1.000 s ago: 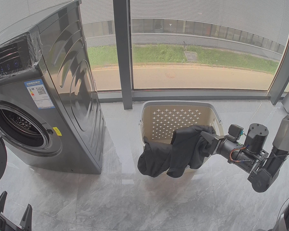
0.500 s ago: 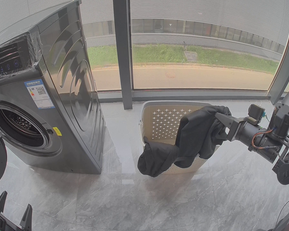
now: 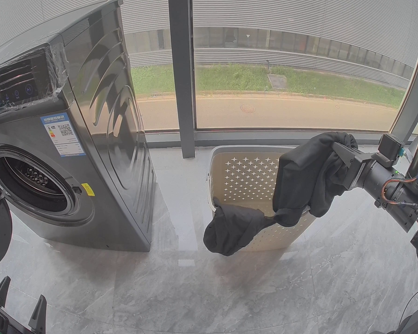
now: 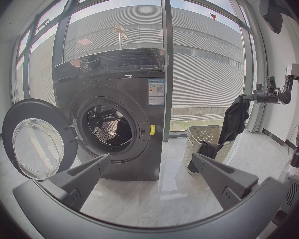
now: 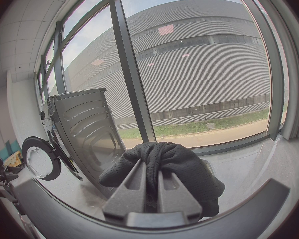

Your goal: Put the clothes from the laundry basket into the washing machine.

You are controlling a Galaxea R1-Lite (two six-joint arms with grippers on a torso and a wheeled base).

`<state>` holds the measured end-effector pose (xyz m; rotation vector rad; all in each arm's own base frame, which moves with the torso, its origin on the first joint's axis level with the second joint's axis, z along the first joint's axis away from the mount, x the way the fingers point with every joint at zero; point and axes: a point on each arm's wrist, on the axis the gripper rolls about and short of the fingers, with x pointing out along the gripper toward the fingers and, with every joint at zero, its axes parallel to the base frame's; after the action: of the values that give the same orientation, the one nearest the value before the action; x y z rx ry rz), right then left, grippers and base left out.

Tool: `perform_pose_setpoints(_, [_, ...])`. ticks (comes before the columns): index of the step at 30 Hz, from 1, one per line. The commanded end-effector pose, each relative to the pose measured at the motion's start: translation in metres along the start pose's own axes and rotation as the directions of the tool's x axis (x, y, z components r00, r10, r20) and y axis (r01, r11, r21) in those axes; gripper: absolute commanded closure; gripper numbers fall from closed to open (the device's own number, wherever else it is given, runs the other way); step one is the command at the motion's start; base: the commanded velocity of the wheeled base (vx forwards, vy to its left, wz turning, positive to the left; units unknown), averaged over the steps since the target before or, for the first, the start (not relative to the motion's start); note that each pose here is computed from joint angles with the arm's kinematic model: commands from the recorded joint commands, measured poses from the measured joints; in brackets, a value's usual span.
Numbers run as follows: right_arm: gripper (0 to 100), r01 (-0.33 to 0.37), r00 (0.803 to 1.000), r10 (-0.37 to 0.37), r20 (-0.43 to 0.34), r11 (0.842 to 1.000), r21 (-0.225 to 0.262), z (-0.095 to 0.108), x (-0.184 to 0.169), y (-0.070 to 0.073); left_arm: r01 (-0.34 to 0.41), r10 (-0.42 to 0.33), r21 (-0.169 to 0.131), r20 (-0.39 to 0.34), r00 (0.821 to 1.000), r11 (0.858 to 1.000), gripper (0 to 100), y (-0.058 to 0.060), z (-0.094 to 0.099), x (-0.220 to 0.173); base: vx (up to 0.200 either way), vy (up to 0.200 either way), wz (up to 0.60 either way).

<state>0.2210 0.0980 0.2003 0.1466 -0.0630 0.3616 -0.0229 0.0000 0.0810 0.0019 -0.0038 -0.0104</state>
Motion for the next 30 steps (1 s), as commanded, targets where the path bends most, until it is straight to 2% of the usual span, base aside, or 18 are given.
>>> perform_pose_setpoints(1, [100, 0.015, 1.000, -0.015, 0.012, 1.000, -0.004, 0.003, -0.002, 0.000, 0.000, 0.000, 0.001, -0.002, 1.000, 1.000, 0, 0.000, -0.005, 0.000, 0.000, 0.200, 0.00])
perform_pose_setpoints(5, [100, 0.058, 0.998, -0.058, -0.001, 0.998, -0.040, 0.003, -0.003, -0.001, 0.000, 0.000, 0.000, -0.002, 1.000, 1.000, 0, 0.000, -0.005, 0.000, 0.000, 0.200, 0.00])
perform_pose_setpoints(9, [100, 0.046, 0.999, -0.045, 0.003, 0.998, -0.038, 0.007, -0.009, 0.006, 0.000, 0.000, 0.000, -0.002, 1.000, 1.000, 0, 0.000, -0.005, 0.000, 0.000, 0.200, 0.00])
perform_pose_setpoints(14, [100, 0.064, 0.998, -0.063, 0.008, 0.997, -0.035, 0.016, -0.015, 0.012, 0.000, 0.000, 0.000, -0.001, 1.000, 1.000, 0, 0.000, -0.004, 0.000, 0.000, 0.200, 0.00])
perform_pose_setpoints(20, [100, 0.021, 1.000, -0.020, 0.010, 0.999, -0.027, 0.024, -0.024, 0.024, 0.002, -0.002, 0.001, -0.004, 1.000, 1.000, 0, 0.000, -0.005, 0.000, 0.000, 0.000, 0.00])
perform_pose_setpoints(30, [100, 0.015, 1.000, -0.015, 0.000, 1.000, -0.027, 0.021, -0.025, 0.024, 0.006, -0.006, -0.002, -0.002, 1.000, 1.000, 0, 0.000, -0.004, 0.000, -0.200, 0.000, 0.00])
